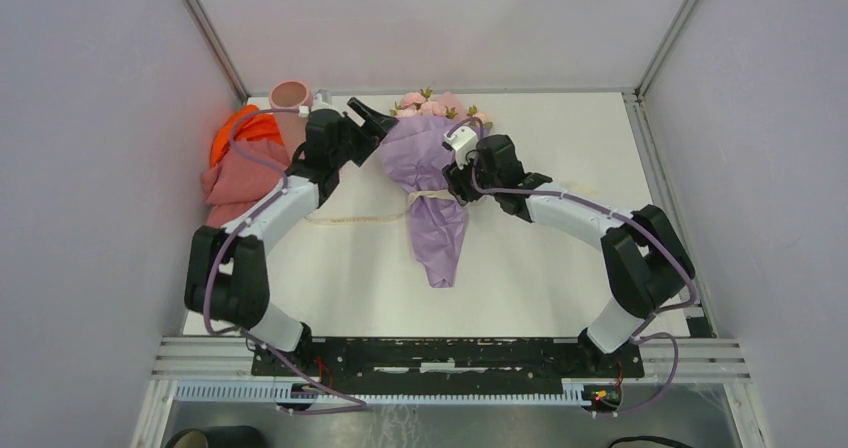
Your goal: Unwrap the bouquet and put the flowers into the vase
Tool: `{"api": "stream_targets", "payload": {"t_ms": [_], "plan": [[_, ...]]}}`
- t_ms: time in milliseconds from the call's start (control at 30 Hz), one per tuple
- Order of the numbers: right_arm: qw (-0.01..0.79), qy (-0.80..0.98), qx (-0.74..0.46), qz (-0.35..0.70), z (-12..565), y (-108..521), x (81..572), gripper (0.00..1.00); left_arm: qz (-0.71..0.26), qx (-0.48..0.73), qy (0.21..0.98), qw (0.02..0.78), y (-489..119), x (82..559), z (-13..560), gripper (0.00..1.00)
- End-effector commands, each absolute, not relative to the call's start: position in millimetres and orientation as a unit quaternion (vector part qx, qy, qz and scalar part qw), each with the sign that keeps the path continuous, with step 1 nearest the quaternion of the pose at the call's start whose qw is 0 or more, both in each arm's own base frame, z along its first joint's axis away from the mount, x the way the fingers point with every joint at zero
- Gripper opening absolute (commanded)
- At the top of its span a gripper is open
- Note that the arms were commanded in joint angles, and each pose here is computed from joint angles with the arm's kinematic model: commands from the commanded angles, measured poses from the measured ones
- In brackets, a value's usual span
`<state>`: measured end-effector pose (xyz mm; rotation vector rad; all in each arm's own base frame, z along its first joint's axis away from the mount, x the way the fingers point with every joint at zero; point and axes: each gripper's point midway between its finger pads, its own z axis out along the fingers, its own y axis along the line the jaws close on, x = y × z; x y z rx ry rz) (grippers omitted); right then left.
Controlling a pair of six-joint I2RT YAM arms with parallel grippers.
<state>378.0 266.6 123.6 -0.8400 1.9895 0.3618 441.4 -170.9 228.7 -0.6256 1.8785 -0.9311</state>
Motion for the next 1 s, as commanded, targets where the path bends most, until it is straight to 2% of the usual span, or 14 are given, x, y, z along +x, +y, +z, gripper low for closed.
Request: {"api": "stream_targets", "payload": {"t_ms": [0,367,767,900,967], "plan": [[0.475,0.789,-0.346,0.177,136,295,386,0.61,-0.386,-0.199,0.770,0.467,-204,460,226,0.90],[0.464,0.789,-0.362,0.179,114,321,397,0.60,-0.385,-0.151,0.800,0.435,-268,481,208,0.91],[0.441,0.800,-0.365,0.178,82,329,403,0.59,-0.353,-0.184,0.846,0.354,-271,476,107,0.91],[0.436,0.804,-0.363,0.181,78,329,403,0.28,-0.347,-0.187,0.852,0.345,-271,475,94,0.91],[0.438,0.804,-0.361,0.179,81,328,403,0.06,-0.344,-0.187,0.853,0.344,-270,476,90,0.91]]}}
